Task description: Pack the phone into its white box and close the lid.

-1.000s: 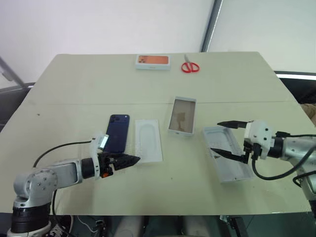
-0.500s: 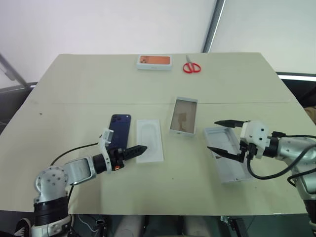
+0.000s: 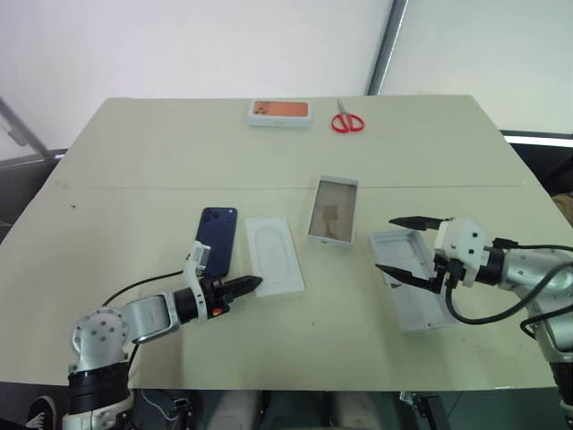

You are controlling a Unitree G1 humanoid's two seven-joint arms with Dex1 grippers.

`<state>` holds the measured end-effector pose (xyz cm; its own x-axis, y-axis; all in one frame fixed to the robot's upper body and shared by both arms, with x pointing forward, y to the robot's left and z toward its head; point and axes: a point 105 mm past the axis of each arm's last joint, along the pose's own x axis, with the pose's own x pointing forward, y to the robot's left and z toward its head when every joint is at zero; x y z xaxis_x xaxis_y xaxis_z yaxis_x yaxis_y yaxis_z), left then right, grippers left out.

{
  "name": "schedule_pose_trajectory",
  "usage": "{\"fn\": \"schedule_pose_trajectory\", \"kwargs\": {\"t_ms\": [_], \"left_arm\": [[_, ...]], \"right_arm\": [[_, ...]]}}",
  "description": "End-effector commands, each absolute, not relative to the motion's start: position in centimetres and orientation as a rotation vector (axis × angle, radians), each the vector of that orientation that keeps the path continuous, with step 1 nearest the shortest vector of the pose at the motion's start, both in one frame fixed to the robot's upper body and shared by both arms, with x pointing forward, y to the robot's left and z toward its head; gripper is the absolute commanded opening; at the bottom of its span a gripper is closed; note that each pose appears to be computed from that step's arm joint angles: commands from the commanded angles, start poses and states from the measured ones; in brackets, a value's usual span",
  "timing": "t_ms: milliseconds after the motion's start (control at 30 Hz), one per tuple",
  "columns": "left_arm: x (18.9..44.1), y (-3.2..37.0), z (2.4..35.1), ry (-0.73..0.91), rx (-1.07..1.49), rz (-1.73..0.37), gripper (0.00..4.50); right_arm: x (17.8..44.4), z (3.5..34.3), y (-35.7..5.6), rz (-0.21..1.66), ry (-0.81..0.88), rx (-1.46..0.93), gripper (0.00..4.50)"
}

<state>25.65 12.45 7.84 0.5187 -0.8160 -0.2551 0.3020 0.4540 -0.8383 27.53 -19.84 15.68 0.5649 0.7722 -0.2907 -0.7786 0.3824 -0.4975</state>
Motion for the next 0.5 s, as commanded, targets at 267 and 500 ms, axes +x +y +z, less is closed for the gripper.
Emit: {"fn": "schedule_pose_trajectory", "kwargs": {"t_ms": [267, 500], "left_arm": [[25.33, 12.56, 7.69, 0.73, -0.819, -0.769, 0.68], [25.34, 12.3, 7.87, 0.723, -0.846, -0.78, 0.03]], "right_arm": [[27.57, 16.51, -19.31, 0.99, -0.035, -0.667, 4.5], [27.5, 16.44, -19.3, 0.988, -0.033, -0.666, 4.5]]}}
